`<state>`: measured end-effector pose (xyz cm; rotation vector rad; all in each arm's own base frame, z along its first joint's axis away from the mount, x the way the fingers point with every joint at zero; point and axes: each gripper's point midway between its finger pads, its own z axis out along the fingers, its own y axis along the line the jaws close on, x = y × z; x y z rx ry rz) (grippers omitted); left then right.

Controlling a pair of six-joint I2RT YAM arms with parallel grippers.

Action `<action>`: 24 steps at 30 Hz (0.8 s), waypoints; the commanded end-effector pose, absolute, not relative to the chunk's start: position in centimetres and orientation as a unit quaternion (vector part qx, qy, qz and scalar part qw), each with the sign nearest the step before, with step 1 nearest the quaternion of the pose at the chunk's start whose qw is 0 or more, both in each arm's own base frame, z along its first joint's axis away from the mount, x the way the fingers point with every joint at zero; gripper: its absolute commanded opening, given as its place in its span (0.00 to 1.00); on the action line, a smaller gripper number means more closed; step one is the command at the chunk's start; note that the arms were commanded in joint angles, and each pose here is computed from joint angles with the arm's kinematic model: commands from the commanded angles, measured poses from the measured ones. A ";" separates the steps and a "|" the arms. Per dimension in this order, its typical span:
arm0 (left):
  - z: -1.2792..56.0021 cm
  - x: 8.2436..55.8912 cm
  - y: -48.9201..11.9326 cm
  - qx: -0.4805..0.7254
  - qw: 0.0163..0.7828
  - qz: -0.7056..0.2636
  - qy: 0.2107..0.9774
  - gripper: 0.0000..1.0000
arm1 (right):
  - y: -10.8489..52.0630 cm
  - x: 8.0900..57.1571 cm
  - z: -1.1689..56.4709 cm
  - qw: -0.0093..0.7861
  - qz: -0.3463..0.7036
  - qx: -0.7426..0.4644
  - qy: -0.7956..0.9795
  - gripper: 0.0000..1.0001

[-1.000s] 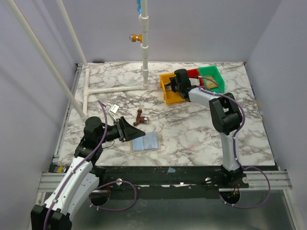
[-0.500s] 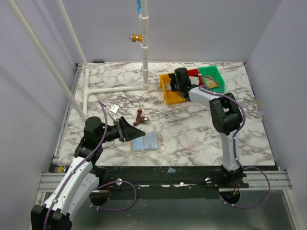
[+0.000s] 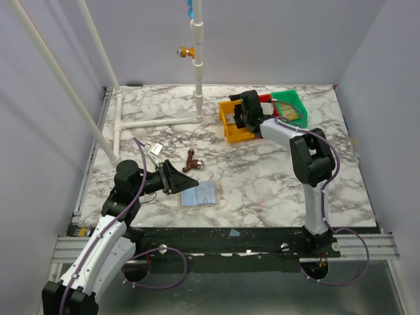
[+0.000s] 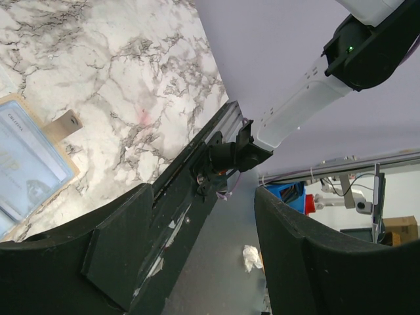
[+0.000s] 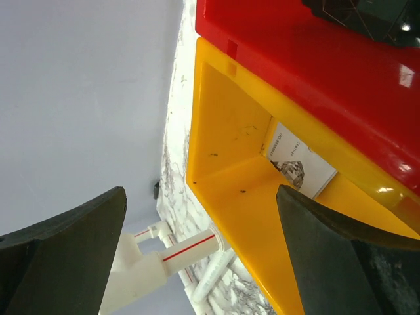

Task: Take the credit cards out of the card holder
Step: Place the credit card in the storage box, then remove the credit card from the card holder.

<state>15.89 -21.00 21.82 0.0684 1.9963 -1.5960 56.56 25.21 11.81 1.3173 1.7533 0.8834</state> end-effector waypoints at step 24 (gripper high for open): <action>21.4 16.6 -20.9 0.015 0.300 -0.587 0.752 0.65 | 23.6 45.0 14.4 0.346 0.311 0.345 0.815 1.00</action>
